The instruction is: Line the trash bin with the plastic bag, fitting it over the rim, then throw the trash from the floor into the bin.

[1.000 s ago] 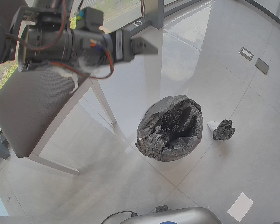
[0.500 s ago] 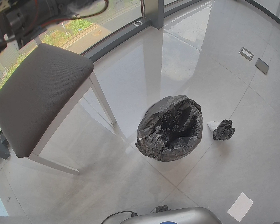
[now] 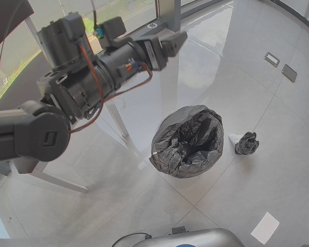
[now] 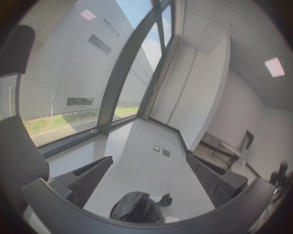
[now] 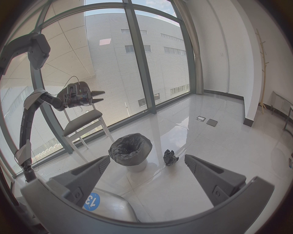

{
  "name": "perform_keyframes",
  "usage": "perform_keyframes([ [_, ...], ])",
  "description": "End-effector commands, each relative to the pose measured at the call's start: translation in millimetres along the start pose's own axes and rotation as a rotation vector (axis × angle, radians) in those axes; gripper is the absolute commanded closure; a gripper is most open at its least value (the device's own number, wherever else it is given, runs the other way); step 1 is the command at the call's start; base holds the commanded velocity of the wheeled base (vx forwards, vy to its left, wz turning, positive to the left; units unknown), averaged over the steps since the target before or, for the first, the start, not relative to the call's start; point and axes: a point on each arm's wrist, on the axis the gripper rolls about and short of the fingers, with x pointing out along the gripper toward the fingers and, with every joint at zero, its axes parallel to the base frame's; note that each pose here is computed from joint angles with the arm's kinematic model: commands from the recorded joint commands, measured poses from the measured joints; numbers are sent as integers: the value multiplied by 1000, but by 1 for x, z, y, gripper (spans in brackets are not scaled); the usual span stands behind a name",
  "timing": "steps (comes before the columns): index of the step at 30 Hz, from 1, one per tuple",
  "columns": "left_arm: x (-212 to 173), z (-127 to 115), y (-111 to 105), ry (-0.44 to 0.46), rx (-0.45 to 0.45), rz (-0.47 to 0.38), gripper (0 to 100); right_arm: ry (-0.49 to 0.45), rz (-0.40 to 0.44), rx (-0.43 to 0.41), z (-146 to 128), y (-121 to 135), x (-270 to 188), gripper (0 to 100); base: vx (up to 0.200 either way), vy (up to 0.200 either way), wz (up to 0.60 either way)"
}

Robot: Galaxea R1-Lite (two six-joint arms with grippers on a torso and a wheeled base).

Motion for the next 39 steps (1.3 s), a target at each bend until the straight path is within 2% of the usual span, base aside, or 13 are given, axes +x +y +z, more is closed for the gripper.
perform_keyframes([
  [1,18,-49,12,148,85,-15,0,14,-1,4,-4,-1,1,0,0,0,0],
  [5,22,-62,10,180,125,-40,0,14,-1,4,-4,-1,1,0,0,0,0],
  [7,28,-74,12,204,185,-59,0,14,-2,4,-4,-1,1,0,0,0,0],
  [14,36,-105,19,284,305,-76,0,16,-2,4,-4,-1,1,0,0,0,0],
  [22,46,-132,28,334,372,-64,0,16,-1,-20,-4,-1,1,0,0,0,0],
  [31,69,-152,44,334,418,-18,0,16,-2,-60,-4,-1,1,0,0,0,0],
  [39,82,-168,54,333,424,-1,0,7,-1,-149,-4,-1,1,0,0,0,0],
])
